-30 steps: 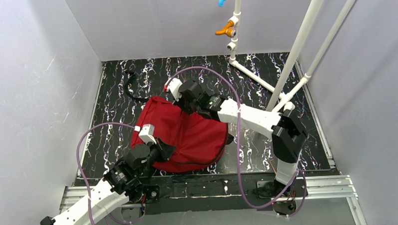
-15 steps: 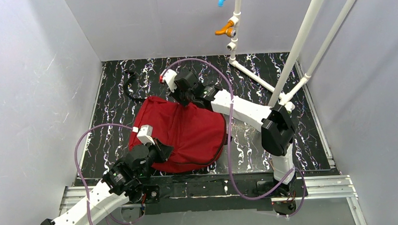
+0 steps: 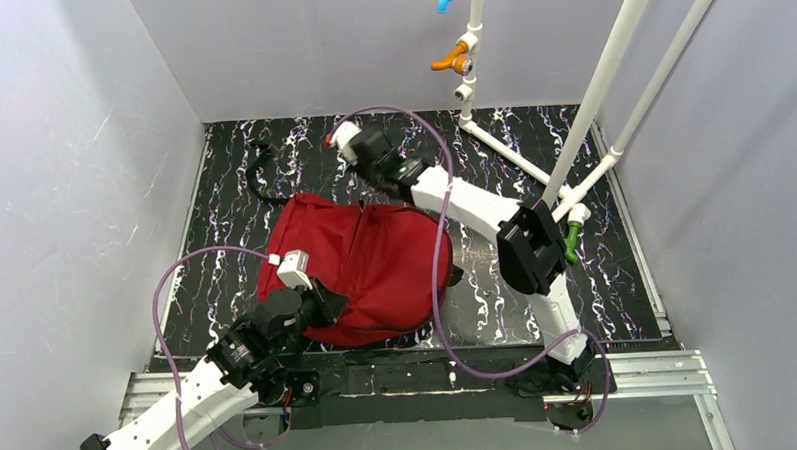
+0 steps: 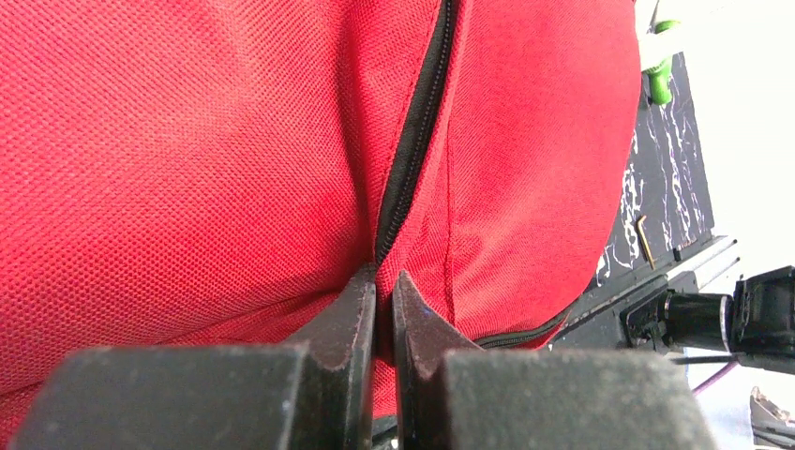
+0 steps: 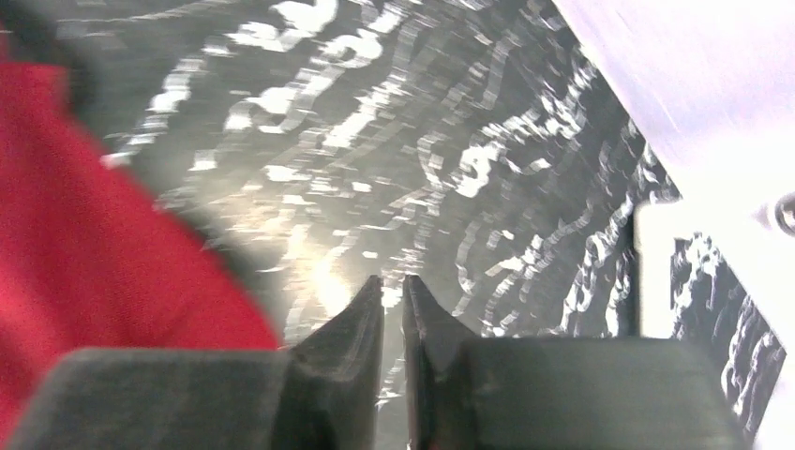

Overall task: Pack the student bag
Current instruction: Zip the student bag at the center of the board.

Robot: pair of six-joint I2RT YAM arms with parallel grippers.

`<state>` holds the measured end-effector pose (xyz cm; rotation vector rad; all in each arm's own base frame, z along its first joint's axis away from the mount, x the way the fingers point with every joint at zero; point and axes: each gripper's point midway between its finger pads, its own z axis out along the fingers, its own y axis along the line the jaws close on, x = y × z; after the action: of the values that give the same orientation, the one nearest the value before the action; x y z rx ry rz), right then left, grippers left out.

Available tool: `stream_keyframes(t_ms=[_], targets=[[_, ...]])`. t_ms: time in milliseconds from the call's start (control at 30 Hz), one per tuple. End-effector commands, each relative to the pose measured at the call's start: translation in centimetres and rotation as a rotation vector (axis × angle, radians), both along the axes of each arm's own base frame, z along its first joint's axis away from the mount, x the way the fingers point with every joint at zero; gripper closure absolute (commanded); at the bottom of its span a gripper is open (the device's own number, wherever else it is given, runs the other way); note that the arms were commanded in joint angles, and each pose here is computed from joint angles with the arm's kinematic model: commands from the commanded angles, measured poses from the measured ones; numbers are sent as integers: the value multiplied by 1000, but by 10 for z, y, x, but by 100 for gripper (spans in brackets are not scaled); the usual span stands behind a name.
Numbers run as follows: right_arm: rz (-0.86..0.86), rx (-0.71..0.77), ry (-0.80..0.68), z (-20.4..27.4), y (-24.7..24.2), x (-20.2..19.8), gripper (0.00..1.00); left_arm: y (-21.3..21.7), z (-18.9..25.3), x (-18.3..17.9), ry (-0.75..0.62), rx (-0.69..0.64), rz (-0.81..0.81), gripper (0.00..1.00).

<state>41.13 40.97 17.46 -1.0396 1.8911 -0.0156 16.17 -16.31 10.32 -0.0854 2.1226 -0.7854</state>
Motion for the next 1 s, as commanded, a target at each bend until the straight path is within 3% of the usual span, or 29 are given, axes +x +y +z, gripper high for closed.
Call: stream_keyframes(t_ms=[0,100,200,400,567,733,867,967], targets=[[-141,97,-113,52,-47,58,70,5,-30,-23,123,62,-50,100],[-236,70,-37,37,-61,56,52,6,-31,-23,132,76,-48,100],[-183,170,124,34,-50,28,46,5,-28,-24,134,87,-61,100],[-2,529,439,49,-8,-48,40,1,-26,-25,131,79,-82,100],[49,654,500,40,4,-66,36,-5,-21,-25,132,57,-106,100],[36,593,488,5,5,-56,48,-9,-25,-26,164,70,-115,100],[-42,496,467,-31,-9,-45,75,-9,-34,-29,219,92,-109,100],[-50,471,431,-44,-14,-39,88,-10,-35,-32,261,88,-98,100]])
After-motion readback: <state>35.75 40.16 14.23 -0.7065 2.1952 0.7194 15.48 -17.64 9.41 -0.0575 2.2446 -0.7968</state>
